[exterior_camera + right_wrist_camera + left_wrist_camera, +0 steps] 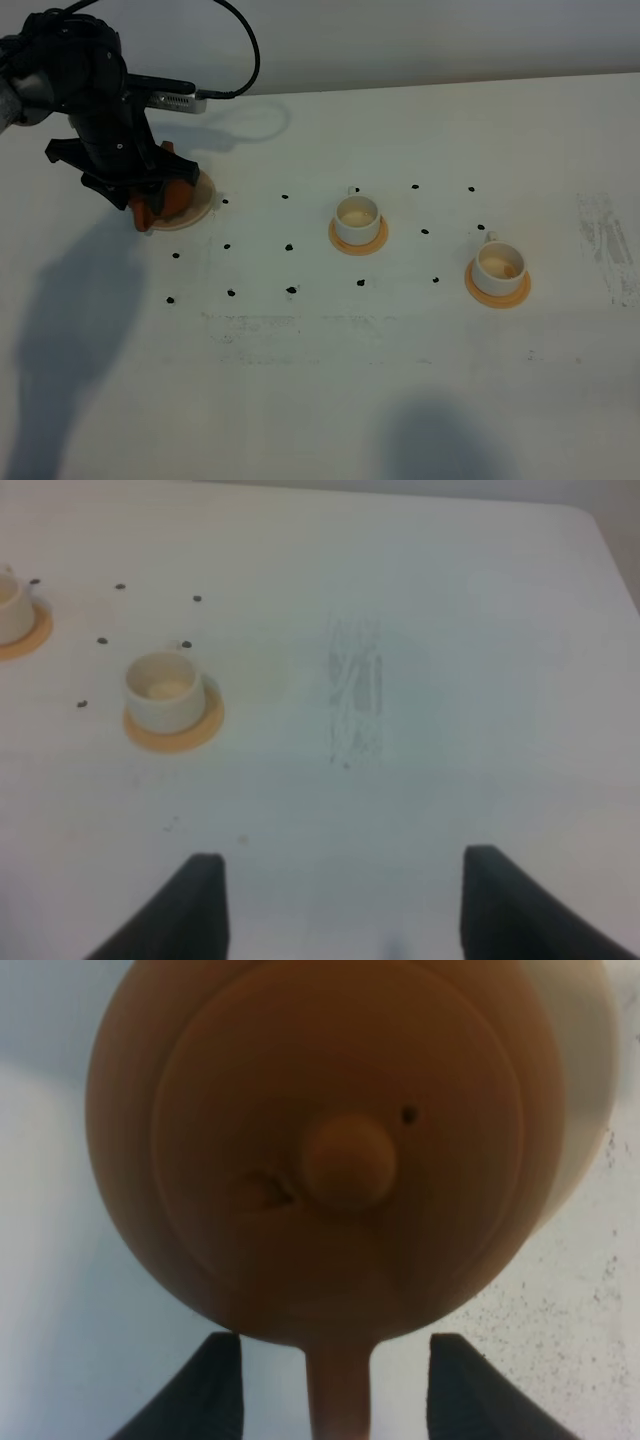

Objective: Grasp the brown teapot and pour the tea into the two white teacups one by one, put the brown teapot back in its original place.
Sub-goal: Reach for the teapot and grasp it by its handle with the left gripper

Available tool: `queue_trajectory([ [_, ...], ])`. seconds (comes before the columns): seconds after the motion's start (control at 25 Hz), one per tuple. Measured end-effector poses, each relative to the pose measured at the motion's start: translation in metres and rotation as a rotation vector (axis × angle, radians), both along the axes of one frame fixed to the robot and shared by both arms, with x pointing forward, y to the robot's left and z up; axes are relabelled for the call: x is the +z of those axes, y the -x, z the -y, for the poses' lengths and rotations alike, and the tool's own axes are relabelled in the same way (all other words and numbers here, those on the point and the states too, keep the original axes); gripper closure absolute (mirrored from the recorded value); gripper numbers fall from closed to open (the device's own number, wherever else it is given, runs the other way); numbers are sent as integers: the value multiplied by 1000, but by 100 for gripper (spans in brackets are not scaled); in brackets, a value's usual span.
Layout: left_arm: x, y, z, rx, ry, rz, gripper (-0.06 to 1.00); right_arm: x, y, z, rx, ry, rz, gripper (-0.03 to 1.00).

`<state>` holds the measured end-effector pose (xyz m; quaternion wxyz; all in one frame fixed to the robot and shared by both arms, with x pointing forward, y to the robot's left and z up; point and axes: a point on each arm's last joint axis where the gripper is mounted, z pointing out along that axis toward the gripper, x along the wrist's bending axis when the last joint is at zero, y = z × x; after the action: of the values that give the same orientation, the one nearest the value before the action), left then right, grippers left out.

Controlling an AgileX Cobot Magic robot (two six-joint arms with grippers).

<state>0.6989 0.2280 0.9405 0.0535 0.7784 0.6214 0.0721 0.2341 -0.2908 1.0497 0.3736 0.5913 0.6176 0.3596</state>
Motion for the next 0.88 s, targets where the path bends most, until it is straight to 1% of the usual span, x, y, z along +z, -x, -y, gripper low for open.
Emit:
queue_trajectory([
  [0.52, -7, -1, 0, 0, -4, -16, 53, 0, 0, 0, 0, 0, 0, 45],
  [0.6, -7, -1, 0, -1, -5, -16, 57, 0, 0, 0, 0, 0, 0, 45],
  [0.68, -7, 0, 0, -1, -6, -19, 65, 0, 0, 0, 0, 0, 0, 45],
  [0.8, -7, 0, 0, -10, -9, -24, 84, 0, 0, 0, 0, 0, 0, 45],
  [0.88, -7, 0, 0, -26, -12, -24, 85, 0, 0, 0, 0, 0, 0, 45],
])
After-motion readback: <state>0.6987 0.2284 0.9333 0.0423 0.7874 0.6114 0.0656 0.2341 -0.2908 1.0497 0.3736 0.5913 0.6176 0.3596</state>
